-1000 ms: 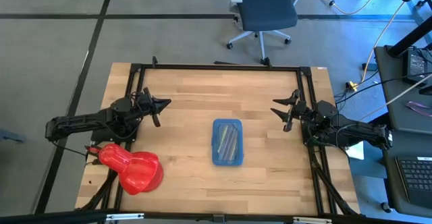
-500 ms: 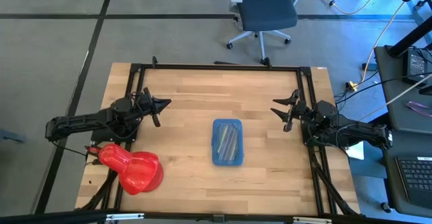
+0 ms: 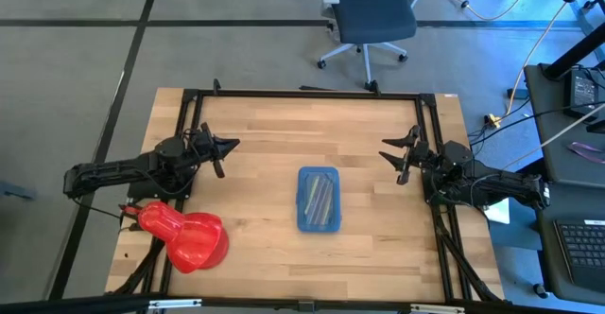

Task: Pick & place school supplies into a supply box
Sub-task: Return to Home Position

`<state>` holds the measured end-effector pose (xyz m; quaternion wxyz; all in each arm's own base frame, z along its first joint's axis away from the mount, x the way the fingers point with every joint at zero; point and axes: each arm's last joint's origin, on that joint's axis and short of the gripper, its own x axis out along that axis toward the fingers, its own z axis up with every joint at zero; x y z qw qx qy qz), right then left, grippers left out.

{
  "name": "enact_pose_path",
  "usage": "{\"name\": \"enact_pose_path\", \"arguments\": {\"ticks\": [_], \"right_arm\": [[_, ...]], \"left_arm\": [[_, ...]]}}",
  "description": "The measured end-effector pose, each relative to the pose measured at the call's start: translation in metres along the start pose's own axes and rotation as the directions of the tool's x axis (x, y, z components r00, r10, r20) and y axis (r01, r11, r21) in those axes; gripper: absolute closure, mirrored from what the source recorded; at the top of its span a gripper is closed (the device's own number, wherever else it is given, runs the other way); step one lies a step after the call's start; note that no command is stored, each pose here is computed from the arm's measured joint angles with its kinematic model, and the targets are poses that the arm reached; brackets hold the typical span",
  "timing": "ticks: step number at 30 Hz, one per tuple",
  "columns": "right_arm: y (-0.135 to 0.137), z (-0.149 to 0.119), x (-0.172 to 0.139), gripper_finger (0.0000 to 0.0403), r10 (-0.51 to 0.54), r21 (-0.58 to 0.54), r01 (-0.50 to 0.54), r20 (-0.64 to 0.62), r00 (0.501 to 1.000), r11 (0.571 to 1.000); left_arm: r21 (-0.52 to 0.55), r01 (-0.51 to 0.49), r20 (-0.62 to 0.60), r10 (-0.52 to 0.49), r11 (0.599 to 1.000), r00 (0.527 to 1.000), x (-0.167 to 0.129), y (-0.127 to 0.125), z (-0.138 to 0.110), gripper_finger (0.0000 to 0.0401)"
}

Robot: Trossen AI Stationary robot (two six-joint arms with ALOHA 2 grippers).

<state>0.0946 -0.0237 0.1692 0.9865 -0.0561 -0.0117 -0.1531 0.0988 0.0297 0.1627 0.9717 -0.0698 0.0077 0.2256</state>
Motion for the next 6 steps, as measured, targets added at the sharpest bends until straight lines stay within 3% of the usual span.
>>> {"name": "enact_pose_path", "arguments": {"ticks": [6], "right_arm": [[0.0000,0.0000,0.0000,0.0214,0.000,0.000,0.000,0.000,1.000,1.000]], "left_arm": [[0.000,0.000,0.000,0.000,1.000,1.000,0.0000,0.0000,0.0000,0.0393]]}}
